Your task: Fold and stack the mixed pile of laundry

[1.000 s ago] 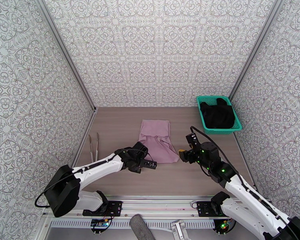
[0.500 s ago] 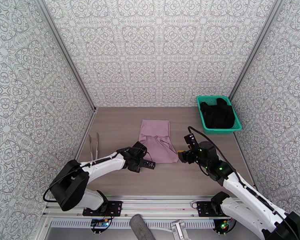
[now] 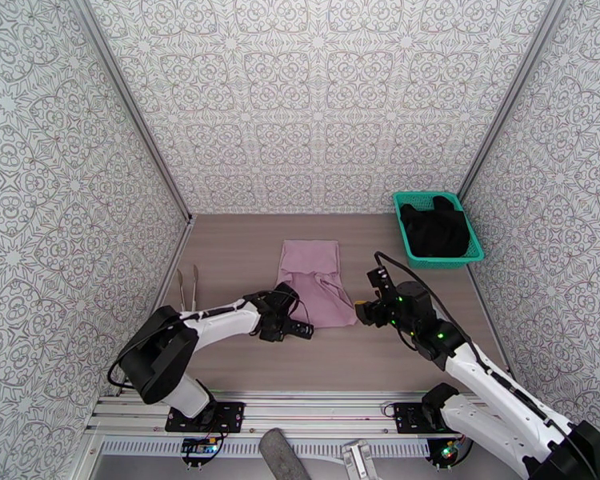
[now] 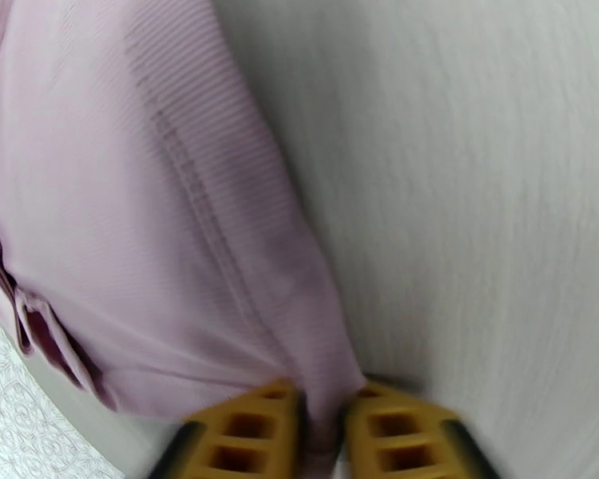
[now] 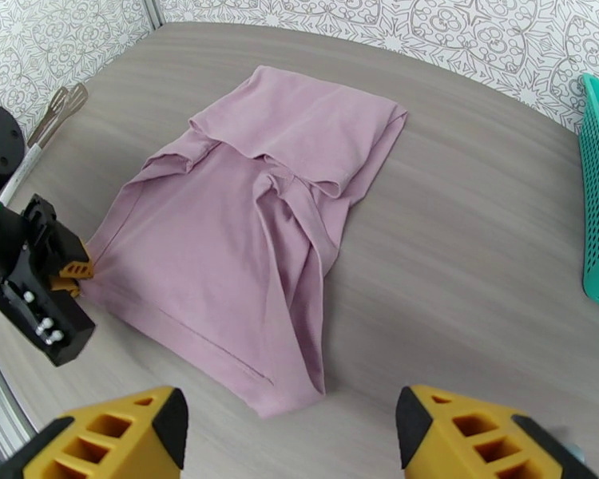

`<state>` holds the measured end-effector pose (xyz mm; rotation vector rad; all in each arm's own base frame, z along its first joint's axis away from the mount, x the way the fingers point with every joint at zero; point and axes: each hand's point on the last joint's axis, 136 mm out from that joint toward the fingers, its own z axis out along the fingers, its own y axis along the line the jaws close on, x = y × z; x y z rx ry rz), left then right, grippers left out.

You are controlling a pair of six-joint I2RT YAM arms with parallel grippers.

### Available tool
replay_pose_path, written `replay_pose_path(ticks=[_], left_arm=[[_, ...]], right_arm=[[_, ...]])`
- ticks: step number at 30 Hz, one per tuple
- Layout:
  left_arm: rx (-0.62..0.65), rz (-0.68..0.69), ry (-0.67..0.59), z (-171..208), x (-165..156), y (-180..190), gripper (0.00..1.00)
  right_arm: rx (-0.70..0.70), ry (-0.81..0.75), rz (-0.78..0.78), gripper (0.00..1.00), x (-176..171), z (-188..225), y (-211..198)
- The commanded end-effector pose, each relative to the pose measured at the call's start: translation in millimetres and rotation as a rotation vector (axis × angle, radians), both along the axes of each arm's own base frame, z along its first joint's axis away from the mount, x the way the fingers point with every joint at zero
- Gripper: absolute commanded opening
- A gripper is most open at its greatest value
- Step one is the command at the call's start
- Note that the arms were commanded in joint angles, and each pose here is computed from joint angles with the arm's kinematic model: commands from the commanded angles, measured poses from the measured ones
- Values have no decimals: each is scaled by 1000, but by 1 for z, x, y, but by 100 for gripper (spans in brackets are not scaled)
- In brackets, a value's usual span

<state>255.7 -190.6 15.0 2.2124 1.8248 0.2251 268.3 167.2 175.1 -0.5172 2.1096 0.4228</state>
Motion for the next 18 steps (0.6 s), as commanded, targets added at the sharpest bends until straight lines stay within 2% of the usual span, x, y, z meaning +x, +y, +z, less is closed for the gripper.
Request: replay_pose_path(ticks=[1, 5, 9, 15, 18], left_arm=[[-53, 125, -53, -5, 30, -6, 0], [-122, 192, -104, 3, 37, -7, 0], [-164, 222, -129, 11, 31, -5, 0], [-143, 237, -114, 22, 16, 7, 0], [-179, 244, -82, 29, 10, 2, 0]], right_arm=[[-62, -2, 33, 74, 7, 3, 2], [-228, 6, 116, 75, 16, -8, 3], [-433, 7, 243, 76, 24, -15, 2], [-756, -5, 548, 76, 14, -46, -10], [-840, -7, 711, 76, 1, -64, -12]])
